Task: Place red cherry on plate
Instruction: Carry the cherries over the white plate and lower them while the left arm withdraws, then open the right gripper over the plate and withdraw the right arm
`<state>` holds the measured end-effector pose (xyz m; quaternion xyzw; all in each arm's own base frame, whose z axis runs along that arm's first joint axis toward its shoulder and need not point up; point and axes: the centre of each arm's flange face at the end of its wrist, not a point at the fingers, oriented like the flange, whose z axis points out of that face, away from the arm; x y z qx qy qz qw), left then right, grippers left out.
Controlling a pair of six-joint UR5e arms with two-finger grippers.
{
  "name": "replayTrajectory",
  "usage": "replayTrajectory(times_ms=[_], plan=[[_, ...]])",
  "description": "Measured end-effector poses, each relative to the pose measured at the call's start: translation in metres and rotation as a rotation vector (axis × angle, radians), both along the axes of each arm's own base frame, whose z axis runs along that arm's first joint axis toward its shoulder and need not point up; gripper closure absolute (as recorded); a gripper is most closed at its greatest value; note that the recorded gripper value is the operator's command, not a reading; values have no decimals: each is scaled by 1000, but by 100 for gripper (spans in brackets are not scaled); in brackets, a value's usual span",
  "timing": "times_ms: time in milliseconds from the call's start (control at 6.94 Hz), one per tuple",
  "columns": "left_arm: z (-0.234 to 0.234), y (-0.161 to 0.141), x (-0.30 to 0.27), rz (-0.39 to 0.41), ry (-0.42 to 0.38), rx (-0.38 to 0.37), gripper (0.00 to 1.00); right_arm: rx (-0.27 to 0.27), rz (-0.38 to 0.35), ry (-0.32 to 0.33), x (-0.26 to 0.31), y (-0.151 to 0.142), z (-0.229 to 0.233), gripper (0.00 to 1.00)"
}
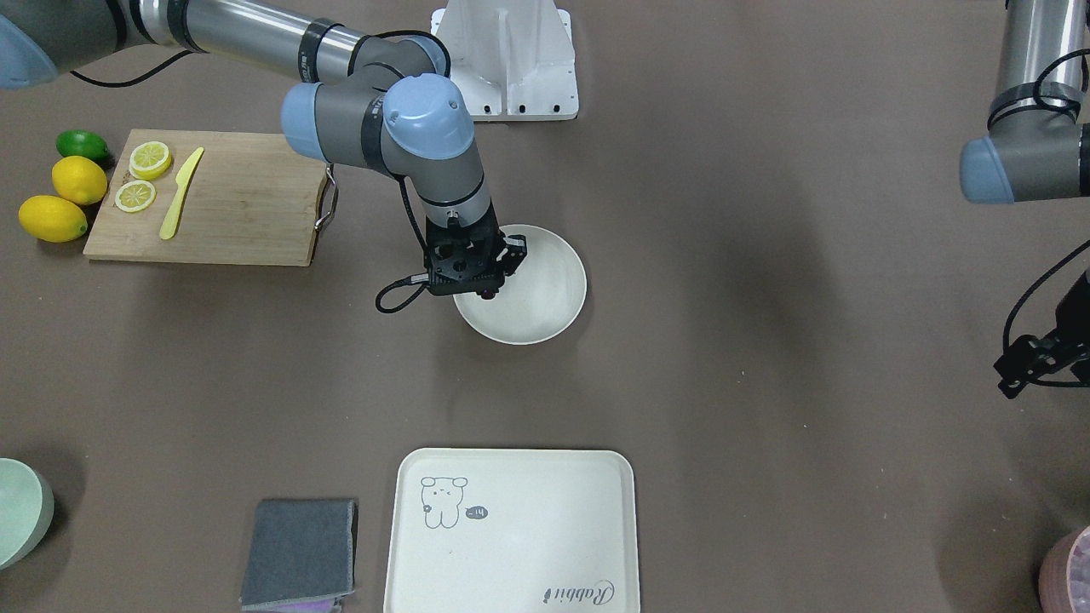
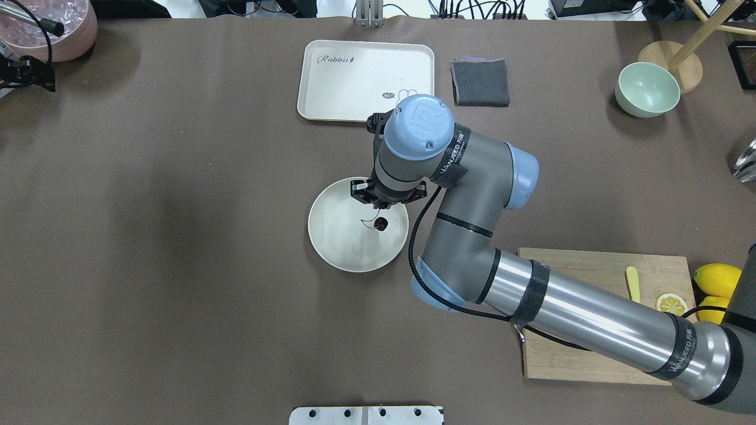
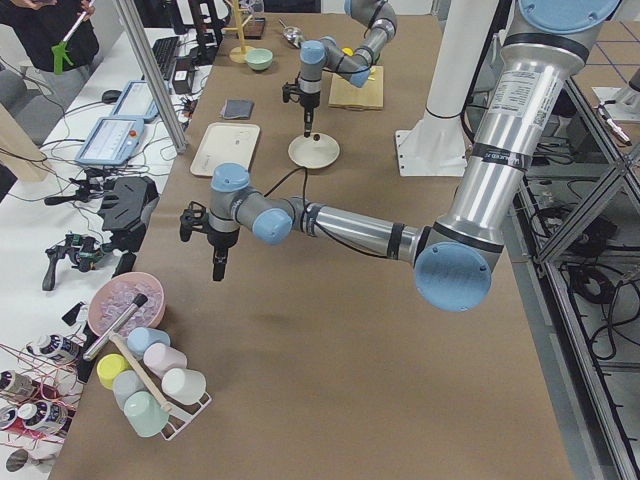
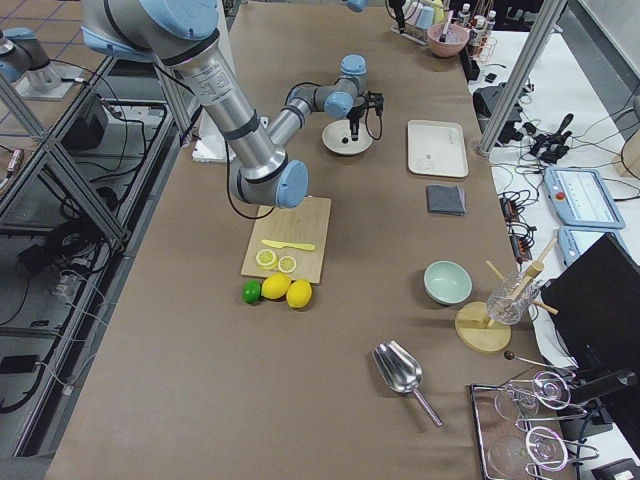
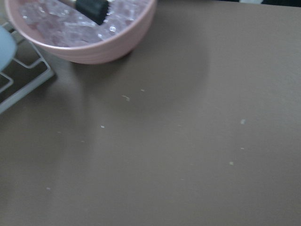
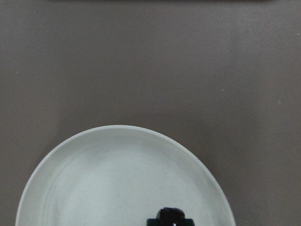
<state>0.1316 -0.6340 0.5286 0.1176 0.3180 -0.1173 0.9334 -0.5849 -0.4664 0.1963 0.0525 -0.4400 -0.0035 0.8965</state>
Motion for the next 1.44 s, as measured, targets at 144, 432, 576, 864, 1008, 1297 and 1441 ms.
replayTrajectory(times_ms=[144, 432, 576, 864, 1008, 1297, 1441], plan=[[4, 1, -3, 8, 3, -3, 2, 6, -19, -7, -13, 13, -3, 96], [8, 5, -4, 19, 16, -11, 2, 17, -43, -7, -29, 32, -4, 0], [11, 6, -5, 20, 17, -16, 2, 15, -40, -10, -30, 33, -7, 0], [18, 9, -11, 13, 14, -26, 2, -1, -5, -21, -12, 15, -15, 0], [19, 9, -17, 5, 16, -30, 2, -25, 14, -18, 14, -8, -16, 0], [20, 8, -49, -1, 65, -47, 2, -30, 0, 27, 109, -48, 38, 0], [22, 12, -72, 11, 110, -55, 2, 5, -36, 61, 176, -67, 91, 0]])
